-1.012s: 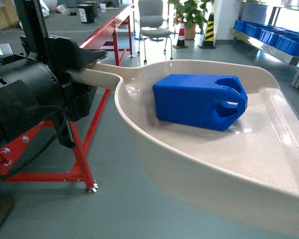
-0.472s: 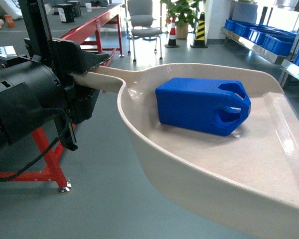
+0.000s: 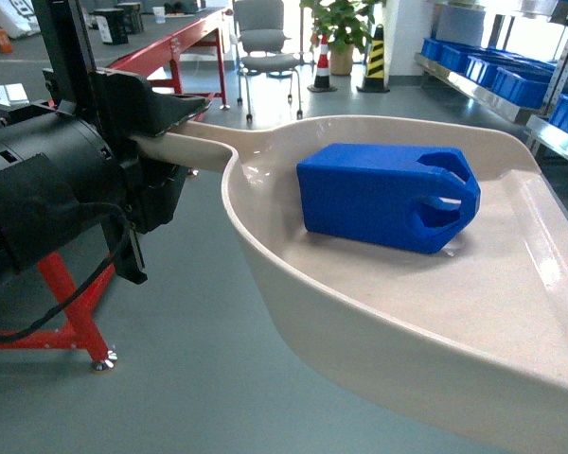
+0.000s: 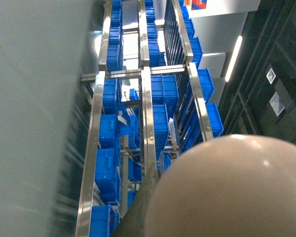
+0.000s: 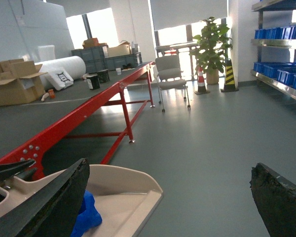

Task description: Place part in tray to right shelf

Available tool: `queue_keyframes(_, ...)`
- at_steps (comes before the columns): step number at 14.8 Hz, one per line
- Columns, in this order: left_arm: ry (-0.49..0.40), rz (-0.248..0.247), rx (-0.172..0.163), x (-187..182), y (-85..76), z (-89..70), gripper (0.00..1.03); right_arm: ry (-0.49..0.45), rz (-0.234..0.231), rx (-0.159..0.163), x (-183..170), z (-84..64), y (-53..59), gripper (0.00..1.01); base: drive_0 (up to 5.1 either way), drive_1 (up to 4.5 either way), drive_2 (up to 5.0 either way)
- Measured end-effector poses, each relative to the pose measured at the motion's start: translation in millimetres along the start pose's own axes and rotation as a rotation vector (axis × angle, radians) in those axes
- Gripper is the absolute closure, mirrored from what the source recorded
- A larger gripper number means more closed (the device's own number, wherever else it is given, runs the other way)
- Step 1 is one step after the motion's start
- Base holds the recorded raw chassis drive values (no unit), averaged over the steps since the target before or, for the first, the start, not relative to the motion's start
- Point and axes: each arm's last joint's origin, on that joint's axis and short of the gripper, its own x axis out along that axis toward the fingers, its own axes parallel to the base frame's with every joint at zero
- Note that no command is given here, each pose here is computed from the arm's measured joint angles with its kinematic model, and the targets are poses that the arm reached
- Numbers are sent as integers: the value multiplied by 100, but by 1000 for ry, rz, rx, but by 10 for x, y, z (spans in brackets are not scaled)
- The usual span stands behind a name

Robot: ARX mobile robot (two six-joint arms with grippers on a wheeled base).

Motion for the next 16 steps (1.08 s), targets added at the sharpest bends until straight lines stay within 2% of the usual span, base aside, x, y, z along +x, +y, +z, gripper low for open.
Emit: queue_keyframes(16,-3,-4,0,0,-4,5,91,-3,0,0,0,3,0,3,-5,420,-431)
